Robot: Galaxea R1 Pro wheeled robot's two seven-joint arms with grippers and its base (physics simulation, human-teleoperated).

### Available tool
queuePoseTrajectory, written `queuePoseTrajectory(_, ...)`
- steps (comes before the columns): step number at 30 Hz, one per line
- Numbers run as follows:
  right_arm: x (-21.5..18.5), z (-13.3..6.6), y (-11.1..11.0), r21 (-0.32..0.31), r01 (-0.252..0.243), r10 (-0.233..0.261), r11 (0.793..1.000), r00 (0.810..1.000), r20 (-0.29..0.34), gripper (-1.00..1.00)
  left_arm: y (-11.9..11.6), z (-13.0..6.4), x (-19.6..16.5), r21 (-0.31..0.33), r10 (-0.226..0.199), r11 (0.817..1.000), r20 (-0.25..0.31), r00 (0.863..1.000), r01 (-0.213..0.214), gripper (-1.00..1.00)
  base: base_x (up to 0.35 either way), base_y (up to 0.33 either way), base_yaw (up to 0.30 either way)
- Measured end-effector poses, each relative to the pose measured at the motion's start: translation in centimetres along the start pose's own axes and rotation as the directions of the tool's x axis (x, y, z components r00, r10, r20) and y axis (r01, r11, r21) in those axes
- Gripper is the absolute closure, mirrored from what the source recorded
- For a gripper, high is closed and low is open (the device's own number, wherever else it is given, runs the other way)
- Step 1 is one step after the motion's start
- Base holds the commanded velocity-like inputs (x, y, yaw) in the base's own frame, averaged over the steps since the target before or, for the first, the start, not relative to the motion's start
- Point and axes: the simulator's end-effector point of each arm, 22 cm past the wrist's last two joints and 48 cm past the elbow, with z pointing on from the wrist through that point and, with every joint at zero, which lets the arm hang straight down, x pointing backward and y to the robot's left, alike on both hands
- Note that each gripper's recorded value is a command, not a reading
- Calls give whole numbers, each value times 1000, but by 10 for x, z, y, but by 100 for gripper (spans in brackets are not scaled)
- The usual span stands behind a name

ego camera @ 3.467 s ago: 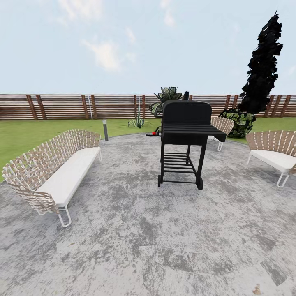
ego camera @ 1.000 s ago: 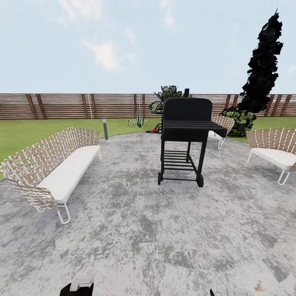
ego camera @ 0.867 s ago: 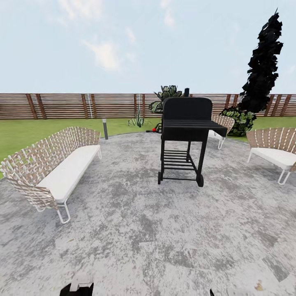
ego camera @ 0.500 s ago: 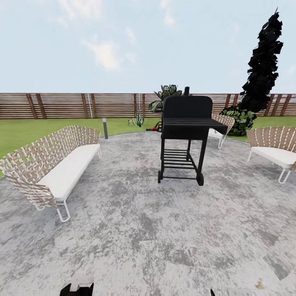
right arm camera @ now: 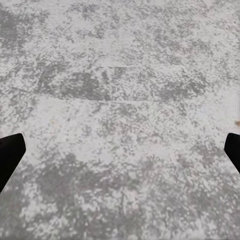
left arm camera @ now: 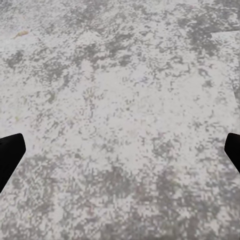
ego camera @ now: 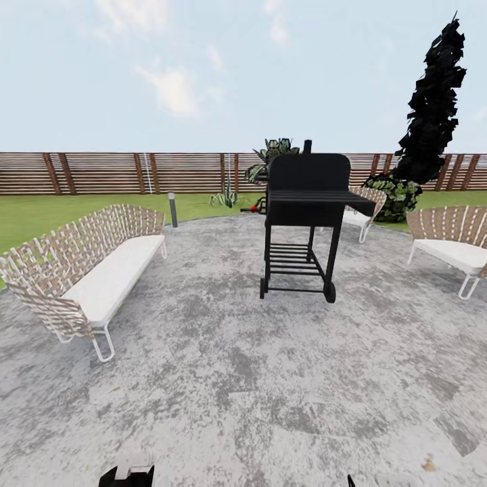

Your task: Pick up the pesticide atomizer in the garden and spray insectifuge to fully cover both potted plants in the garden.

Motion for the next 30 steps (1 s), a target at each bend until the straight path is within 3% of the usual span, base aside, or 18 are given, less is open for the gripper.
queuePoseTrajectory(30, 60, 30, 8, -8, 8, -8, 1000, 1000, -13, -100, -6, 37, 54, 0, 0, 1000, -8, 1000, 0, -100, 0, 0, 14)
